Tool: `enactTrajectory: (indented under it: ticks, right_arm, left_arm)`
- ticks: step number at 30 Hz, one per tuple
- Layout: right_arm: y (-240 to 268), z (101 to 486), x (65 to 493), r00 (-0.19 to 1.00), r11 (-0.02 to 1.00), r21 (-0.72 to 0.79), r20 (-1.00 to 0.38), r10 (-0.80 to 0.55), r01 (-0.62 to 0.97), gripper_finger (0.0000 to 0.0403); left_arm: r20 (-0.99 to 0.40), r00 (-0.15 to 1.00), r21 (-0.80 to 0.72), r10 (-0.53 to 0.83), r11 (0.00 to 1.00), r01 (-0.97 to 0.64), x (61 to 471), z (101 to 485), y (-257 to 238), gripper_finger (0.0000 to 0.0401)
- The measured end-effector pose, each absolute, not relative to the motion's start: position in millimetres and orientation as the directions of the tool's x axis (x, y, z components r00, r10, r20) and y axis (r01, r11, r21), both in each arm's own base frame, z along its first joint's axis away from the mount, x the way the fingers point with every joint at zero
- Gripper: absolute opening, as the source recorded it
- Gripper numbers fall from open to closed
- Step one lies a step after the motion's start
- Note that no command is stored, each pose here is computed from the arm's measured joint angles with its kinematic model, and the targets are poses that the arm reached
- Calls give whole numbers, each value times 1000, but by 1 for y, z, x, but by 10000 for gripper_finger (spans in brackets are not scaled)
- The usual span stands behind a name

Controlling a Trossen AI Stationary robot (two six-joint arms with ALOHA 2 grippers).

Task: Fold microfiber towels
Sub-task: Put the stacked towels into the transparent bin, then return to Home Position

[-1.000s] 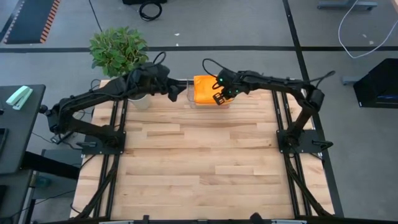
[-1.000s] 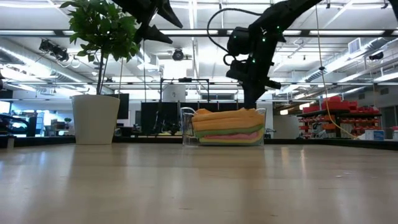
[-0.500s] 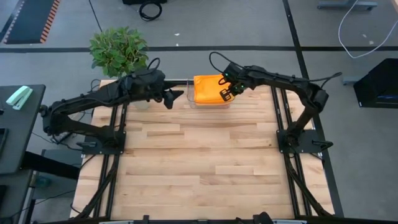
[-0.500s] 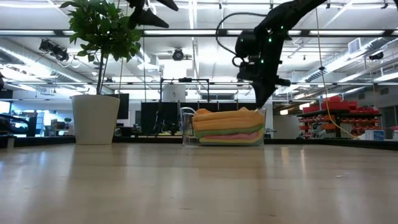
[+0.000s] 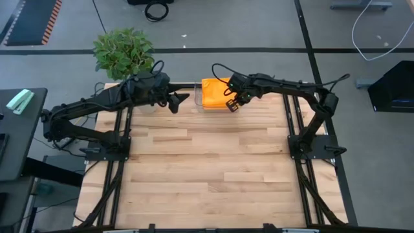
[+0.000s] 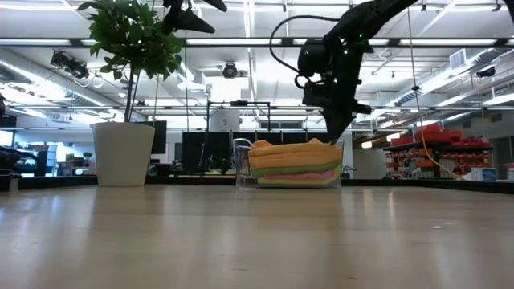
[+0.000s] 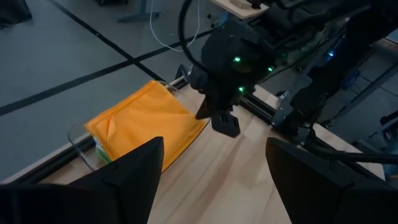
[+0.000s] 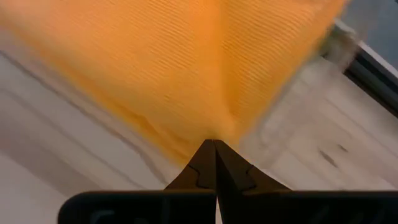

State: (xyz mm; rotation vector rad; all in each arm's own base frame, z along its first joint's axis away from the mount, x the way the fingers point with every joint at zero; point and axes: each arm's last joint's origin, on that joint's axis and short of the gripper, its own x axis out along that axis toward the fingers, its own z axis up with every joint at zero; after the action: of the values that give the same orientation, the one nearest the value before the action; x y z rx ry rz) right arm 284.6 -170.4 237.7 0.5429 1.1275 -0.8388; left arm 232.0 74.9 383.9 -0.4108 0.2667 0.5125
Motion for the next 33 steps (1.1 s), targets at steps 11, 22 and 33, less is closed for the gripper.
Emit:
enactTrajectory:
  ticks: [11, 22, 33]
  right_arm:
    - [-137, 288, 262, 270, 647, -29, -894, -358, 762, 0]
    - [-21, 379, 220, 810, 894, 223, -545, -217, 390, 1]
    - [19, 309, 196, 981, 906, 388, -153, -117, 169, 1]
  left_arm:
    - [-261, 875, -249, 407, 848, -469, 197, 395, 43, 288]
    - [-66, 960, -303, 274, 911, -280, 134, 371, 11, 288]
    - [-34, 968, -321, 250, 914, -248, 92, 310, 6, 251]
